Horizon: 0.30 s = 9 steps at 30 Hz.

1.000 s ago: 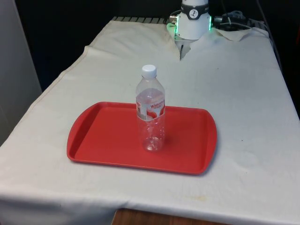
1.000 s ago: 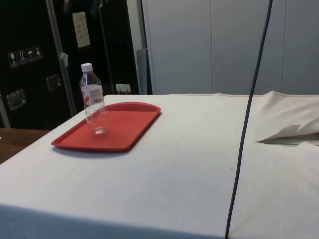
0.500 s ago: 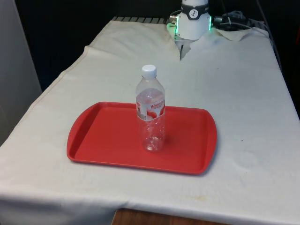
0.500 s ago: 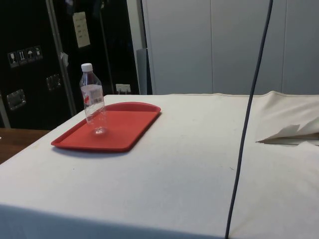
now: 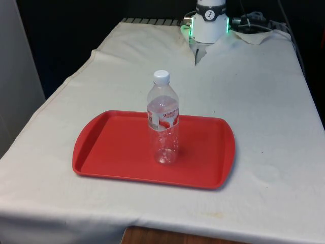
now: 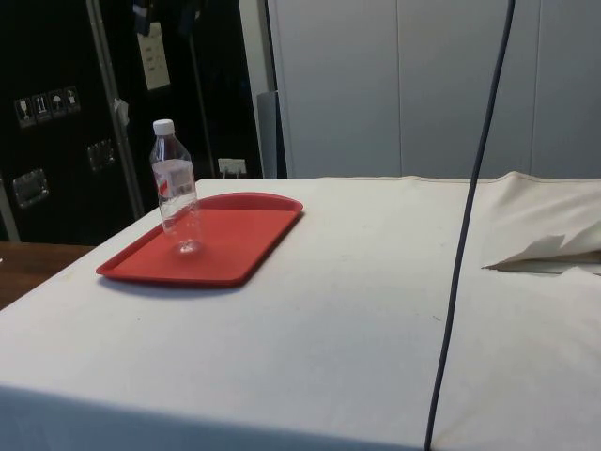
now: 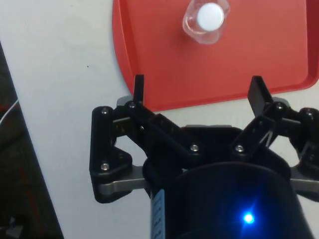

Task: Place the bottle upright on the tray.

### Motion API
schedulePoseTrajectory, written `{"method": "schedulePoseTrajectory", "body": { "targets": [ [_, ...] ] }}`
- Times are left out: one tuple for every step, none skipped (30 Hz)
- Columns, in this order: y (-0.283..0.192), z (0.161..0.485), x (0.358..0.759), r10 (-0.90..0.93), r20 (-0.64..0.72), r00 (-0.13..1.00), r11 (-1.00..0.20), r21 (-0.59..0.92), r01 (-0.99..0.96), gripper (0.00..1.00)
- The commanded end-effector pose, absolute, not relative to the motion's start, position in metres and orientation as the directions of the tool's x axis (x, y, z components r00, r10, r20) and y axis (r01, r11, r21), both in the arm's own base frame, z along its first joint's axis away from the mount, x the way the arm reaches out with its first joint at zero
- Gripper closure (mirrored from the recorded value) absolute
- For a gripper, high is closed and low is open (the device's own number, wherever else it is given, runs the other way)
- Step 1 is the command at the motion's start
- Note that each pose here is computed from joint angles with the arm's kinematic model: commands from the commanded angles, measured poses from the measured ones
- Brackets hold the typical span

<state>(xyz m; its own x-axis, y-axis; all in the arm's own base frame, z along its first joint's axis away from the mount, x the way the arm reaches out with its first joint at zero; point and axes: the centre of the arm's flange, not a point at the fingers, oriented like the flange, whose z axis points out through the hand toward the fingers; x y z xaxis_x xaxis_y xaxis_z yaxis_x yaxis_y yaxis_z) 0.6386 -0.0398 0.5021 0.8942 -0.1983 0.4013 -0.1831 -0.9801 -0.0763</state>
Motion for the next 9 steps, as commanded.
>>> {"method": "schedulePoseTrajectory", "body": {
  "targets": [
    [-0.0393,0.5025,0.6365,-0.187,0.395,0.9,-0.982,-0.072,-0.173,0.0],
    [-0.0392,0.5016,0.6362,-0.181,0.391,0.902,-0.983,-0.069,-0.168,0.0],
    [-0.0392,0.5009,0.6359,-0.174,0.389,0.905,-0.985,-0.066,-0.161,0.0],
    [-0.0392,0.5001,0.6352,-0.164,0.383,0.909,-0.987,-0.062,-0.152,0.0],
    [-0.0397,0.4998,0.6353,-0.162,0.382,0.91,-0.987,-0.062,-0.149,0.0],
    [-0.0403,0.5003,0.6354,-0.161,0.382,0.91,-0.987,-0.063,-0.148,0.0],
    [-0.0403,0.5009,0.6356,-0.159,0.384,0.909,-0.987,-0.064,-0.146,0.0],
    [-0.0403,0.5011,0.6357,-0.159,0.385,0.909,-0.987,-0.065,-0.145,0.0],
    [-0.0403,0.5004,0.6359,-0.159,0.384,0.909,-0.987,-0.064,-0.145,0.0]
  ]
}}
